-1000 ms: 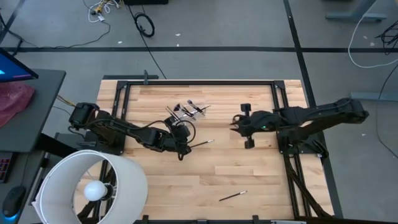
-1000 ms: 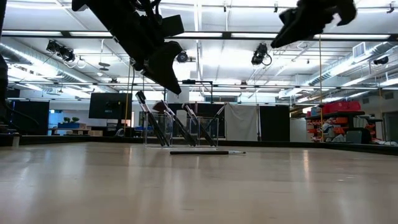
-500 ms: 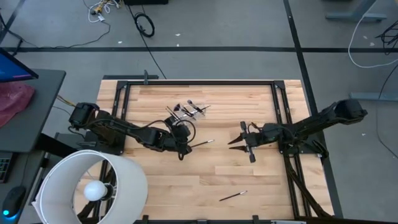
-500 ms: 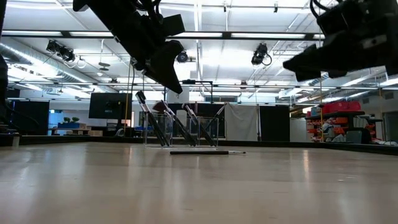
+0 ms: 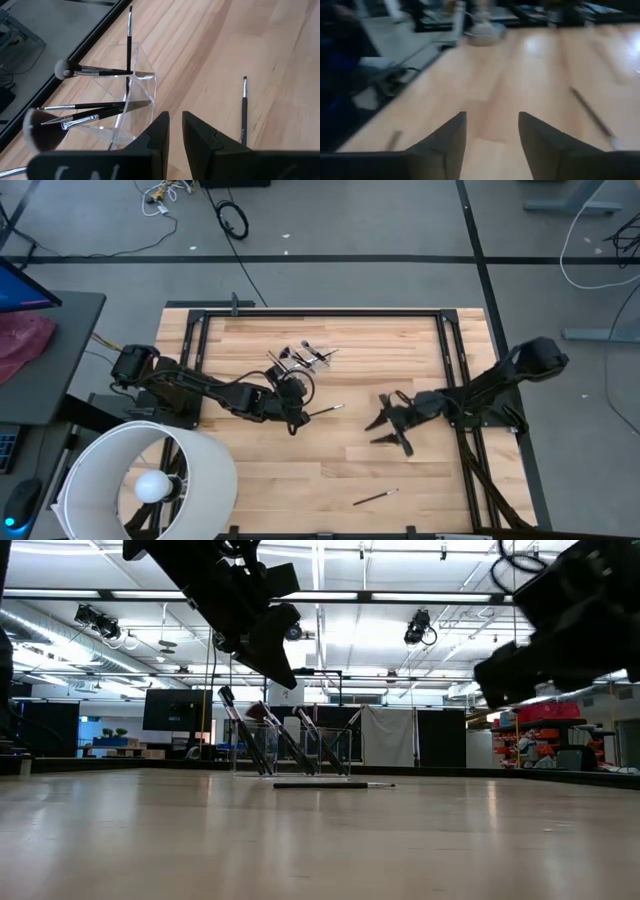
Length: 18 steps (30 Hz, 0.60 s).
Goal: Put items in baskets/containers
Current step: Put the black eyeshadow brush into the transparent organizer
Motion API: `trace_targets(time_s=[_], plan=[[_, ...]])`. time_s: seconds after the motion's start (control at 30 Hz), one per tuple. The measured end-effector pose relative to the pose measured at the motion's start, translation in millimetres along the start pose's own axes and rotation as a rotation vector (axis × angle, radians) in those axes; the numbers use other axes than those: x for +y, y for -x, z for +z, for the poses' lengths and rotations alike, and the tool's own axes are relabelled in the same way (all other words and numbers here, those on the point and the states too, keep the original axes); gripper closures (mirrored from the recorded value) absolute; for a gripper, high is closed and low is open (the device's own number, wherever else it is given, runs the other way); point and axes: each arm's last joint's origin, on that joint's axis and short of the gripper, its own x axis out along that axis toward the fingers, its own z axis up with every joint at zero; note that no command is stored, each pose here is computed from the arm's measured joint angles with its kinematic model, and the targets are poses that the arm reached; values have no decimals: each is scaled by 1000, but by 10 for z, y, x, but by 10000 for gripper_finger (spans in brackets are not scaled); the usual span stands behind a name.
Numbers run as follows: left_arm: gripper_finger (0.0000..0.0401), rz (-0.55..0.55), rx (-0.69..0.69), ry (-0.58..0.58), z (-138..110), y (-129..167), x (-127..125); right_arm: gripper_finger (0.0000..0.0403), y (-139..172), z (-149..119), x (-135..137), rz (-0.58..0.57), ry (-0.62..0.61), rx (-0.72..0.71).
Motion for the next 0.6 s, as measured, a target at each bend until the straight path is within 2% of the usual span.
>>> trace_targets(time_s=[0.17, 0.4, 0.6], plan=[[346, 5, 2, 4, 4, -14, 14, 207, -125, -59, 322, 92, 31, 31], [346, 7, 10, 2, -13, -33, -1, 217, -339, -220, 737, 85, -34, 111], [346, 1, -5, 18, 5, -33, -8, 216, -489, -410, 1002, 60, -22, 170]])
